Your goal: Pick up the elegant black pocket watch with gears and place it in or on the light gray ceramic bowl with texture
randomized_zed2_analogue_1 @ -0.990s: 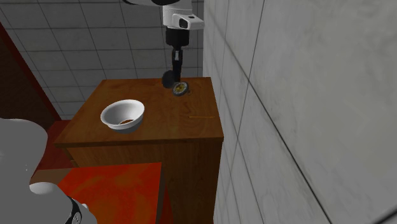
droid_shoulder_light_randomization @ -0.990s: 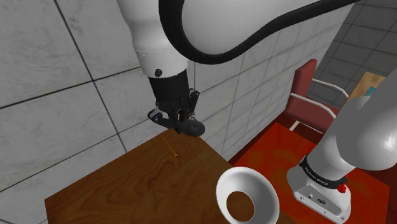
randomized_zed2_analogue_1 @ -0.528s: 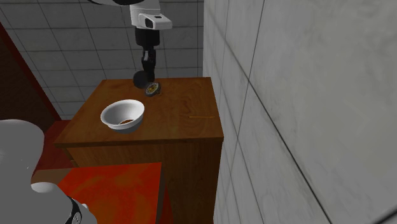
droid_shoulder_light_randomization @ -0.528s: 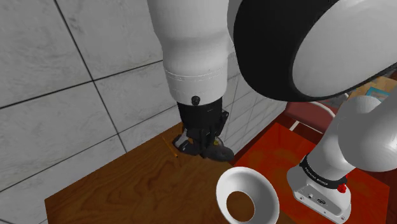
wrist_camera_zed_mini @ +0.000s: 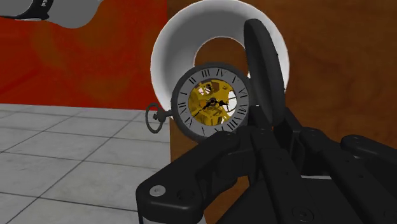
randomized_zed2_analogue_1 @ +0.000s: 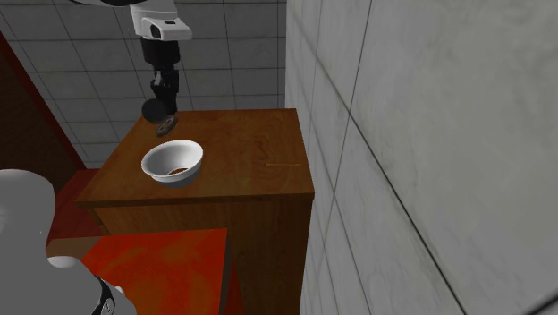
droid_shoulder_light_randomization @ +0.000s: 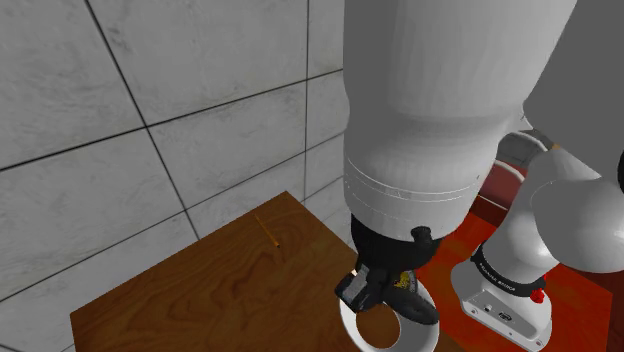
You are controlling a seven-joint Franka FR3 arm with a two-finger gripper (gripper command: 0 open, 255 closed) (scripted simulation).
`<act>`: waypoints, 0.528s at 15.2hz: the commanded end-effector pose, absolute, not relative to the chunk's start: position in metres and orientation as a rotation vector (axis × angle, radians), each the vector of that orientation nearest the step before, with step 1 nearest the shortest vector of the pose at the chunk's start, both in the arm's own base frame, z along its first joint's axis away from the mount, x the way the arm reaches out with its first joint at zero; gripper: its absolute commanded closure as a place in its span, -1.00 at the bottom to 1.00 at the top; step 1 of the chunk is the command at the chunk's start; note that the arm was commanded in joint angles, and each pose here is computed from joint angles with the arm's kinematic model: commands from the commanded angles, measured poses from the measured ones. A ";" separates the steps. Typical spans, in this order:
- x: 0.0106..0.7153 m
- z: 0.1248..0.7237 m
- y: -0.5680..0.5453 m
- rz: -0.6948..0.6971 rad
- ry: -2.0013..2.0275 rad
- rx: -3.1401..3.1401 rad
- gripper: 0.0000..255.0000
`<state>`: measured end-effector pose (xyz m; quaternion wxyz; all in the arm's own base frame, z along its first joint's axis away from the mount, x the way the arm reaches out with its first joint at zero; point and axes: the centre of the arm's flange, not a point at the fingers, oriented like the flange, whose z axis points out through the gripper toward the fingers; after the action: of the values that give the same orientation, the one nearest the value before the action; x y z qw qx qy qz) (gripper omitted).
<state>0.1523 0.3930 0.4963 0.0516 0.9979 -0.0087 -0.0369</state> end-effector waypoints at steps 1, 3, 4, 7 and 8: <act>0.126 0.498 0.392 -0.113 -0.027 3.037 1.00; 0.126 0.487 0.392 -0.113 -0.027 3.037 1.00; 0.126 0.482 0.392 -0.113 -0.027 3.037 1.00; 0.126 0.466 0.392 -0.113 -0.027 3.037 1.00; 0.126 0.461 0.392 -0.113 -0.027 3.037 1.00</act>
<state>0.1270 0.3917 0.4664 0.0516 0.9979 -0.0089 -0.0373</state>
